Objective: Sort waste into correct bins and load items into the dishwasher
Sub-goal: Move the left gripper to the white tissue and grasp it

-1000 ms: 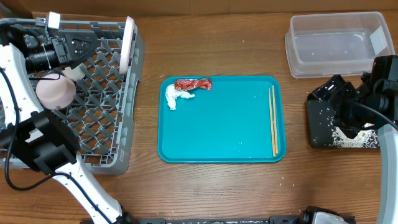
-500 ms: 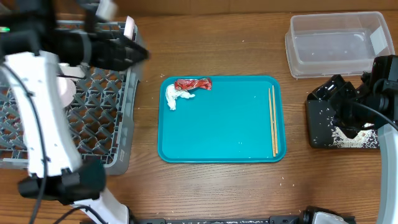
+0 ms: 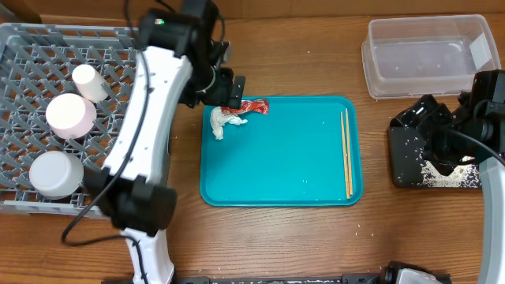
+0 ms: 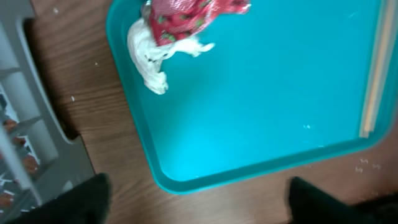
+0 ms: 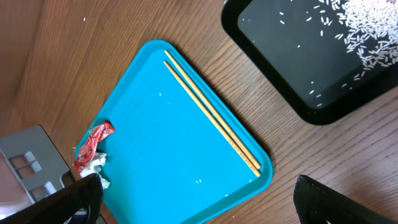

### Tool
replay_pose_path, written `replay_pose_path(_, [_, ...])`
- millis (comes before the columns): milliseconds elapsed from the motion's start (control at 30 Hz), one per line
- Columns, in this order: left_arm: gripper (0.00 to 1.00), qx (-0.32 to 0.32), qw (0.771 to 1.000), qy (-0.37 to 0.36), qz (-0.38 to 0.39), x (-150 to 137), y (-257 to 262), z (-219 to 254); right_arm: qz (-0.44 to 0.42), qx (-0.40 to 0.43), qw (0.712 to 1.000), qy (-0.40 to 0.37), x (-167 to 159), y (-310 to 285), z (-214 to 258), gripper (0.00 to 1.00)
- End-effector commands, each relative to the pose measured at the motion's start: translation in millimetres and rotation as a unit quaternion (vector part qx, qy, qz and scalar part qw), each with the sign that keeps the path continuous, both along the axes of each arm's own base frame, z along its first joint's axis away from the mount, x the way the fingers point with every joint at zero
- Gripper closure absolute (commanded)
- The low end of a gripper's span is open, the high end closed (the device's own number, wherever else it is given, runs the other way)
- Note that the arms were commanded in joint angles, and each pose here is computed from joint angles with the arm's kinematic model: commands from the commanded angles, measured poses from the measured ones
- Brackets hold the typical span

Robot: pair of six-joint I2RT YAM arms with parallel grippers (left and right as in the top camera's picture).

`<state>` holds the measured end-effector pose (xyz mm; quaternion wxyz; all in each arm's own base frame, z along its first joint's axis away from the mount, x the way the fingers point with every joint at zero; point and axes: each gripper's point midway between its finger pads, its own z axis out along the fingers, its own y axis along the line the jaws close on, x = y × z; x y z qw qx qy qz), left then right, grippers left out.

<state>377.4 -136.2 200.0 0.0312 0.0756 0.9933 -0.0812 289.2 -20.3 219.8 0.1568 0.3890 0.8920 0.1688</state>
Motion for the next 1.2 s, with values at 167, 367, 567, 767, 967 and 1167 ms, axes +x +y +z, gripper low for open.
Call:
replay_pose_path(167, [0.46, 0.067, 0.991, 0.109, 0.045, 1.0, -2.0, -92.6, -0.003, -0.005, 1.0, -0.008, 1.7, -2.8, 5.0, 0.0])
replay_pose_path(367, [0.44, 0.107, 0.984, 0.113, 0.082, 14.5, 5.1, -127.5, -0.003, -0.005, 1.0, -0.008, 1.7, -2.8, 5.0, 0.0])
replay_pose_path(567, [0.44, 0.157, 0.976, 0.093, 0.12, 22.5, 21.7, -139.5, -0.003, -0.005, 1.0, -0.009, 1.8, -2.8, 5.1, 0.0])
replay_pose_path(767, [0.49, 0.156, 0.974, 0.088, 0.141, 24.9, 21.1, -147.3, -0.003, -0.005, 1.0, -0.008, 1.7, -2.8, 5.0, 0.0])
replay_pose_path(967, [0.55, 0.151, 0.972, 0.101, 0.148, 18.5, 18.9, -162.3, -0.003, -0.005, 1.0, -0.009, 1.8, -2.8, 5.1, 0.0])
replay_pose_path(1167, [0.55, 0.154, 0.97, 0.121, 0.144, 5.4, 19.5, -185.1, -0.003, -0.005, 1.0, -0.009, 1.8, -2.8, 5.1, 0.01])
